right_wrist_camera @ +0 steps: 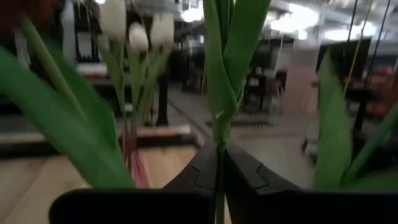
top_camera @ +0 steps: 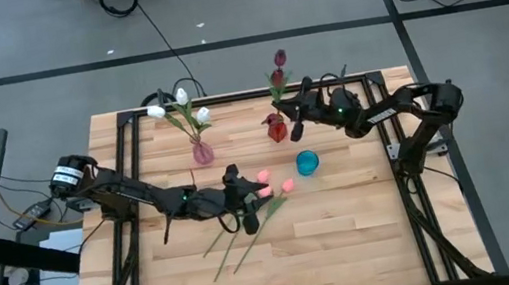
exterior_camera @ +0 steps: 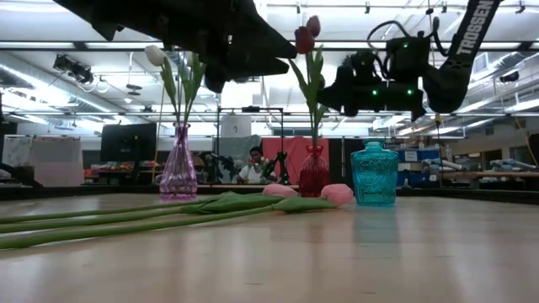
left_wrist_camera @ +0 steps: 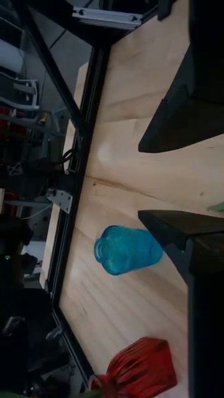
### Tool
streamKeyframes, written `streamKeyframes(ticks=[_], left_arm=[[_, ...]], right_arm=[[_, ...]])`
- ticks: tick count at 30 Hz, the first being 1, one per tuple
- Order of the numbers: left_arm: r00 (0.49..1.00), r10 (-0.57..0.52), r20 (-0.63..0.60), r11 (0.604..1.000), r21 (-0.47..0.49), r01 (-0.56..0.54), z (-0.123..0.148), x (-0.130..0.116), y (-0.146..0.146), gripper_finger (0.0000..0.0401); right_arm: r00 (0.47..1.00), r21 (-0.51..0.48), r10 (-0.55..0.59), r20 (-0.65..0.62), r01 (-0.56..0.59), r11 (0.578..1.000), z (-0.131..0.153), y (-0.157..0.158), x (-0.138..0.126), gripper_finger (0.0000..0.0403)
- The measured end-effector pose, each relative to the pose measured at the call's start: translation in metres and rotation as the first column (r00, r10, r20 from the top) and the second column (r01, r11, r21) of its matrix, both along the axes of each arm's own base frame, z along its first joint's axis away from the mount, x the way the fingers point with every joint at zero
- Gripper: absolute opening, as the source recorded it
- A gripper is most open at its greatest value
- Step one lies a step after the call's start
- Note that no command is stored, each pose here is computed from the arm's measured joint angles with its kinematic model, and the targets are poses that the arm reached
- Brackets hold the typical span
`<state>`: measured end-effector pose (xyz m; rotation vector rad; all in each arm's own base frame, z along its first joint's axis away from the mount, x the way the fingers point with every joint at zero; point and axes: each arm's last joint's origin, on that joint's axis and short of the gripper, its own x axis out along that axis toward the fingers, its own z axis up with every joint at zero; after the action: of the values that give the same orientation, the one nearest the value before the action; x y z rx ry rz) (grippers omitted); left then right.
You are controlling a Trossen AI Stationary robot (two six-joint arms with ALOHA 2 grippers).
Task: Sort flowers into vase by color
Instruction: Move the red tulip into the red vase
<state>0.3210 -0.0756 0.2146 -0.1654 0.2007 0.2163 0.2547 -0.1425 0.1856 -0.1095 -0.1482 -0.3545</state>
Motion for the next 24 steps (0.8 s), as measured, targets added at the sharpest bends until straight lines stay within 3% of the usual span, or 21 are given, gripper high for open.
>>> streamKeyframes(ticks=[11,24], left_arm=[[0.997,0.042,-0.067,0.99,-0.134,-0.05,-0.031,0.009,-0.002,0.0165],[0.995,0.061,-0.082,0.978,-0.195,-0.076,-0.039,0.01,-0.003,0.0165]], right_arm=[[0.981,0.112,0.015,-0.194,0.007,0.994,-0.021,-0.001,0.0,0.0089],[0.955,0.093,0.05,-0.293,-0.024,0.995,0.005,0.01,-0.014,0.0171]])
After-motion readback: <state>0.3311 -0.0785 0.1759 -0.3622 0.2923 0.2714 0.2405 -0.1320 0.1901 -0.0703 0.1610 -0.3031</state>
